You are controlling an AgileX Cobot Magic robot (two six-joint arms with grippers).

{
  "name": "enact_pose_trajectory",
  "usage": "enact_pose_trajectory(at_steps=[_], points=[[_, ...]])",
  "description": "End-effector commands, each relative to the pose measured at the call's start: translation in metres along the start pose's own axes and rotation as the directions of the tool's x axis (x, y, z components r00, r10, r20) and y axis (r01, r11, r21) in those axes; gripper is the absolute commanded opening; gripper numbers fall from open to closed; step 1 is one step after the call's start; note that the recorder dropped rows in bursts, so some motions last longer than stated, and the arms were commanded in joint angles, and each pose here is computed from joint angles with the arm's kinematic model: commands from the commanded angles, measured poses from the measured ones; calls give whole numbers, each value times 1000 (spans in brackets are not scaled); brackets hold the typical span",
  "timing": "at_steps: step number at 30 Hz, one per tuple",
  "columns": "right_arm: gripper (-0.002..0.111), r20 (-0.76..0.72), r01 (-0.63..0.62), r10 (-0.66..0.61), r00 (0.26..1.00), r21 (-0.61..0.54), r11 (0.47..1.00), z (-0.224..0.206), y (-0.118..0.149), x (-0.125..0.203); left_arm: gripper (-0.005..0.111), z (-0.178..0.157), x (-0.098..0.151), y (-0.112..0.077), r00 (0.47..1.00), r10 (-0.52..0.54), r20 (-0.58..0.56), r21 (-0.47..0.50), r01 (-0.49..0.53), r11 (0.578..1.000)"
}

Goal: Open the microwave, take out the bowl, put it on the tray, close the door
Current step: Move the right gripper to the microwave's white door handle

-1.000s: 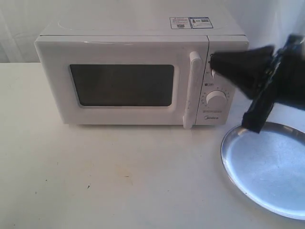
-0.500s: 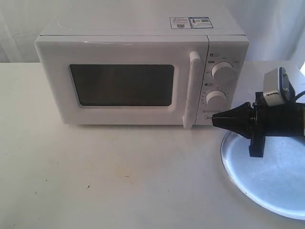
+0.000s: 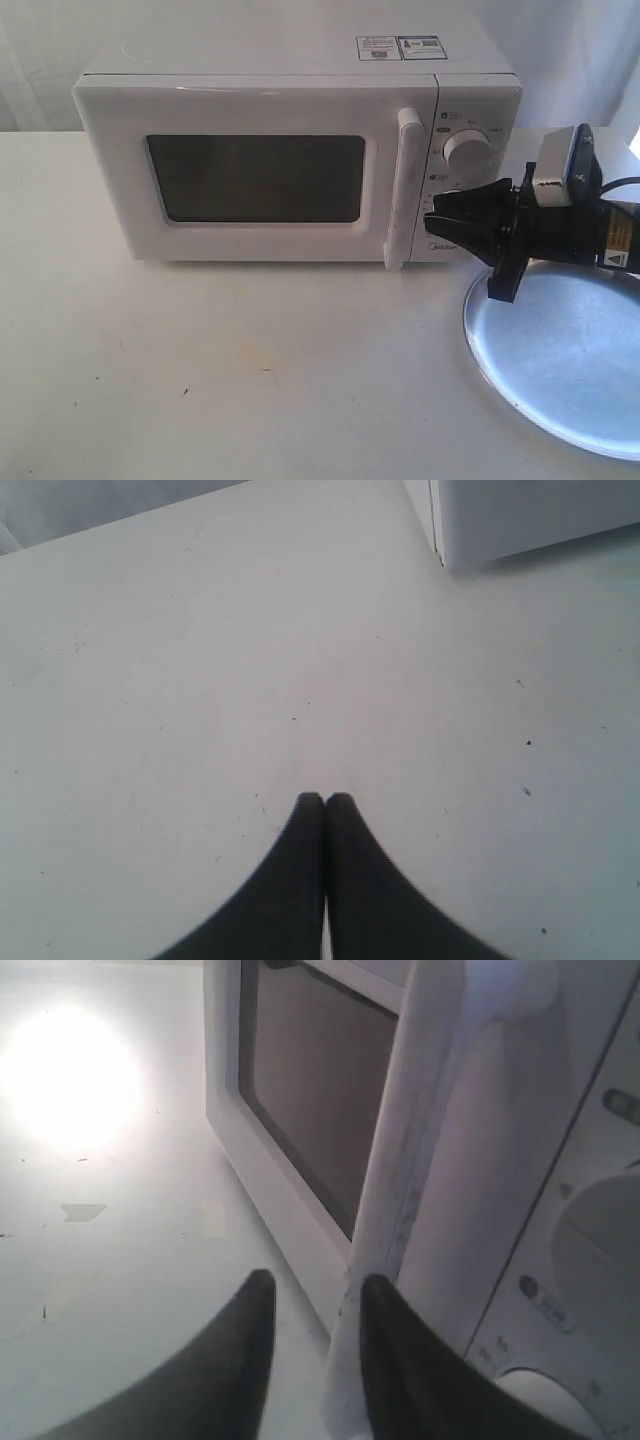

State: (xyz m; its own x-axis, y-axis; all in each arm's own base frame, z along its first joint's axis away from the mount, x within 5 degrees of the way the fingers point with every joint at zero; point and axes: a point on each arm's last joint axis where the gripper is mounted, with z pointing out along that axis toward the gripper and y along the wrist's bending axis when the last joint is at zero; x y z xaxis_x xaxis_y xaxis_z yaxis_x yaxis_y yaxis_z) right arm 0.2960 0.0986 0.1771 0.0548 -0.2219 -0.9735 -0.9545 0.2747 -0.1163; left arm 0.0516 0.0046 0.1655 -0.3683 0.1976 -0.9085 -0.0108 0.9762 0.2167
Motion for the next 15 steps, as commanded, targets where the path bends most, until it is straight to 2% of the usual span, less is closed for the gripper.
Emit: enact_pose_trajectory(at_steps=[1, 3, 5, 15], points=[[51, 18, 38, -38, 999, 0, 999, 0, -1, -3, 0, 0, -1, 0, 1000, -11, 4, 3, 11, 1000], [62, 20, 47, -47, 999, 4, 999, 1, -1, -2, 0, 0, -1, 0, 1000, -11, 4, 3, 11, 1000], [67, 28, 43, -44, 999, 9, 999, 4, -1, -1, 0, 0, -1, 0, 1000, -11, 4, 3, 11, 1000], [64, 106, 49, -58, 993, 89, 995, 47, 3, 6, 0, 0, -1, 0, 1000, -11, 4, 3, 11, 1000]])
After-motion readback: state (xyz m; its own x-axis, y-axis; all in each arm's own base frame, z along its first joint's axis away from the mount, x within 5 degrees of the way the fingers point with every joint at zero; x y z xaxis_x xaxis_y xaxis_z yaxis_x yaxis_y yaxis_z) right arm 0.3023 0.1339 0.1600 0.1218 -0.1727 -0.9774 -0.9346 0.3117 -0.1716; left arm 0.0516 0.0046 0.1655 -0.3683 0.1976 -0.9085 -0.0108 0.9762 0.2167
